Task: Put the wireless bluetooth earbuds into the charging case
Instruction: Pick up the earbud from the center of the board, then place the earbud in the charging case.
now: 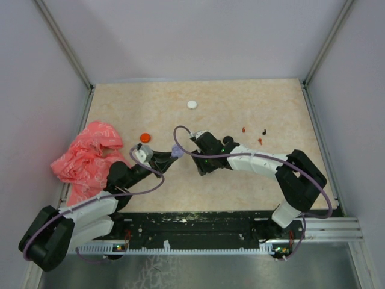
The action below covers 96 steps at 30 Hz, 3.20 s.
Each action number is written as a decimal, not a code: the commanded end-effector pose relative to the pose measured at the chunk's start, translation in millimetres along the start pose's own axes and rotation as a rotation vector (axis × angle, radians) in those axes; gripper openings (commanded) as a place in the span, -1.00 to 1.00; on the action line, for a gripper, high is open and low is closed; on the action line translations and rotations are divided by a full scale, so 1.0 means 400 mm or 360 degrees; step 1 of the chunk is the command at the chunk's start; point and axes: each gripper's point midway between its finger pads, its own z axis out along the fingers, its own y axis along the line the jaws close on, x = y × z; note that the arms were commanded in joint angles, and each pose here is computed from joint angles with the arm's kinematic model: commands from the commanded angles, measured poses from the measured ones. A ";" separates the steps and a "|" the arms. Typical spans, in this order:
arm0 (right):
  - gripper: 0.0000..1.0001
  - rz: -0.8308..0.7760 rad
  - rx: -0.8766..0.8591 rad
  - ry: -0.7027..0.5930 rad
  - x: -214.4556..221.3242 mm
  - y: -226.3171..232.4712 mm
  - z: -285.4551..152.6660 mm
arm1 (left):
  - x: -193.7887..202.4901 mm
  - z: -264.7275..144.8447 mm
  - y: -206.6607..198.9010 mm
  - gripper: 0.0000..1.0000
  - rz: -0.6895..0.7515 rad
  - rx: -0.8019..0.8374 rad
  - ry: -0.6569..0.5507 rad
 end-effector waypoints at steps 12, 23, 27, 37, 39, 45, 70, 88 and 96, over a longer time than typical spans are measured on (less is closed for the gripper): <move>-0.30 0.0019 0.0256 -0.0004 -0.040 -0.037 0.014 | -0.043 -0.028 0.069 -1.00 0.0027 -0.0295 -0.0130; -0.31 0.0066 0.0352 0.0018 -0.020 -0.057 0.031 | -0.040 -0.023 0.065 -0.99 0.0034 -0.0271 -0.0113; -0.31 0.0073 0.0337 0.0024 -0.012 -0.055 0.031 | -0.036 -0.020 0.062 -0.99 0.0029 -0.0260 -0.0102; -0.34 0.0096 0.0324 0.0073 0.021 -0.055 0.045 | -0.028 -0.014 0.056 -0.99 0.0019 -0.0228 -0.0087; -0.36 0.0098 0.0316 0.0077 0.028 -0.053 0.045 | -0.027 -0.014 0.053 -0.99 0.0019 -0.0220 -0.0089; -0.37 0.0105 0.0336 0.0103 0.051 -0.062 0.043 | -0.030 -0.014 0.050 -0.99 0.0017 -0.0208 -0.0101; -0.79 0.0136 -0.0207 -0.0766 -0.286 0.086 -0.322 | -0.135 -0.018 0.000 -0.99 0.0099 -0.0045 -0.0381; -0.80 0.0111 -0.0979 -0.1395 -0.457 0.260 -0.696 | -0.293 -0.007 -0.050 -0.99 0.0295 0.0138 -0.0718; -0.79 0.0116 -0.1333 -0.1465 -0.462 0.331 -0.752 | -0.344 -0.011 -0.083 -0.99 0.0322 0.0252 -0.0851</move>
